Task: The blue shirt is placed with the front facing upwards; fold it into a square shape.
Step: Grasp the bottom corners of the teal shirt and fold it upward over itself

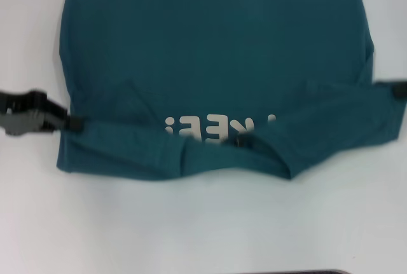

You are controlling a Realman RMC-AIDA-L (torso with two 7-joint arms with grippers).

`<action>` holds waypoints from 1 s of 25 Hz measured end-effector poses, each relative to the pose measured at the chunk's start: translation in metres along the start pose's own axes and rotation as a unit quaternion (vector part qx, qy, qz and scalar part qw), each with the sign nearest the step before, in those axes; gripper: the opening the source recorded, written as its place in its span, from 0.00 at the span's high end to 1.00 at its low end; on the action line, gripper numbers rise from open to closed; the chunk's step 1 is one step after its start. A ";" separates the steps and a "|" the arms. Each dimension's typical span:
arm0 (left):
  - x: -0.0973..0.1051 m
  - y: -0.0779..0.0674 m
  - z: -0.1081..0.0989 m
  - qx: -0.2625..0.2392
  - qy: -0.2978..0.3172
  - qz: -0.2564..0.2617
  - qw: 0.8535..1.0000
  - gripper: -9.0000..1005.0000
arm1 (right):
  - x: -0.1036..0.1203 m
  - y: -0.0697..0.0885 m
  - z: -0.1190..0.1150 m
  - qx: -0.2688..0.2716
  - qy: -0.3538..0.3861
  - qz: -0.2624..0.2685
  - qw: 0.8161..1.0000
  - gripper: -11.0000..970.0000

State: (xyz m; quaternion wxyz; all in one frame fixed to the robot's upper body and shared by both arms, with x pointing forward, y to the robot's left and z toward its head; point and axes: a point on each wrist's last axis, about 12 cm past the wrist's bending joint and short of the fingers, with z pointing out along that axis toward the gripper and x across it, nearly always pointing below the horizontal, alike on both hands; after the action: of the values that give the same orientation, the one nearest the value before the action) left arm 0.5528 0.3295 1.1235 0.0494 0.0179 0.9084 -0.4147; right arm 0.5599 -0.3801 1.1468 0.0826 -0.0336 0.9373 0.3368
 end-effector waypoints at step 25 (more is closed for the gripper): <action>-0.106 -0.058 0.025 -0.113 -0.161 0.072 0.978 0.95 | -0.085 0.041 0.037 0.075 -0.166 -0.063 0.981 0.96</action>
State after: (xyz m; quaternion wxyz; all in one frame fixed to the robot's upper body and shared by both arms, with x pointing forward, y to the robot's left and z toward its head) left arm 0.6559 0.2736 1.1622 0.2268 0.0104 0.9258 -0.3023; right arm 0.6436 -0.3243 1.1593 0.2603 -0.0295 0.9293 0.2603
